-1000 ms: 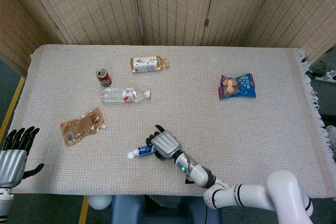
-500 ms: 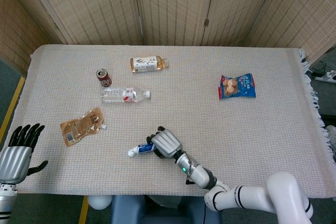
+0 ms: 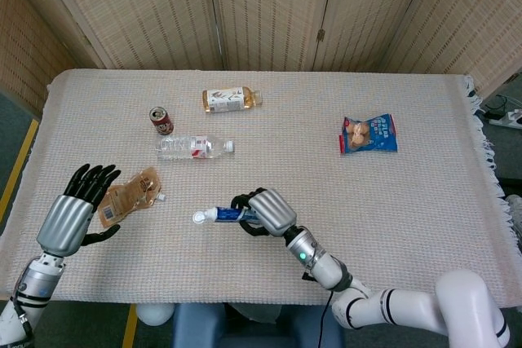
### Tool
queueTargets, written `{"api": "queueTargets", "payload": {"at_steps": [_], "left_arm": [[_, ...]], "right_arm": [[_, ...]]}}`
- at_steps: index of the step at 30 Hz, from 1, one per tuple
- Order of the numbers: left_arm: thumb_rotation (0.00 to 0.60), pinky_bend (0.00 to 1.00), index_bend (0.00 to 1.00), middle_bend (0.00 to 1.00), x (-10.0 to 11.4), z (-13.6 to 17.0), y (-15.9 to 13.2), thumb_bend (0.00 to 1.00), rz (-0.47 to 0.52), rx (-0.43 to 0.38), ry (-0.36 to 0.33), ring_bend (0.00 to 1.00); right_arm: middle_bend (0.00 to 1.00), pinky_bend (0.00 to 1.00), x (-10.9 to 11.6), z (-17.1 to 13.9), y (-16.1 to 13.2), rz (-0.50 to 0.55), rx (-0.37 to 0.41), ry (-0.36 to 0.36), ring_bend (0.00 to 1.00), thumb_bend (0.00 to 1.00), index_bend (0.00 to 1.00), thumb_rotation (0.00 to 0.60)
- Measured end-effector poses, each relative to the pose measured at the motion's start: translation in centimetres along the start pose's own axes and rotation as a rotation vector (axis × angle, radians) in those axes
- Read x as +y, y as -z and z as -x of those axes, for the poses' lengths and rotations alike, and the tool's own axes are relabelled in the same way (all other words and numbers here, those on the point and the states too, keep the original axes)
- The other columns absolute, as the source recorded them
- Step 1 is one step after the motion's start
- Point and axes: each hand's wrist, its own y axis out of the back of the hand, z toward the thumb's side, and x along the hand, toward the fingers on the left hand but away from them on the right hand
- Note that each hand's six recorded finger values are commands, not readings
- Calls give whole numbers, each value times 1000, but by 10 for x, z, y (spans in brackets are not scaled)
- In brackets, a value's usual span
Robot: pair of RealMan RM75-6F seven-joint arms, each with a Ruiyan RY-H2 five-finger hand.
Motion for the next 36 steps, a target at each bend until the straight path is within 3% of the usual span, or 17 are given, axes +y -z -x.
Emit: {"api": "queueTargets", "payload": {"at_steps": [7, 16, 26, 36], "left_arm": [[600, 0, 13, 98, 0, -33, -42, 207, 80, -136, -33, 72], [600, 0, 2, 69, -10, -51, -85, 206, 124, -224, -48, 54], [600, 0, 24, 69, -15, -67, -113, 208, 160, -265, -67, 60], [600, 0, 24, 69, -18, -72, -117, 208, 132, -260, -84, 65]], "right_arm": [[659, 417, 28, -2, 6, 277, 24, 70, 654, 858, 710, 600], [667, 419, 33, 5, 10, 473, 47, 87, 654, 871, 727, 600], [669, 419, 11, 9, -3, 503, 64, 14, 650, 871, 734, 600], [674, 419, 6, 3, -7, 498, 74, -10, 663, 870, 737, 600]]}}
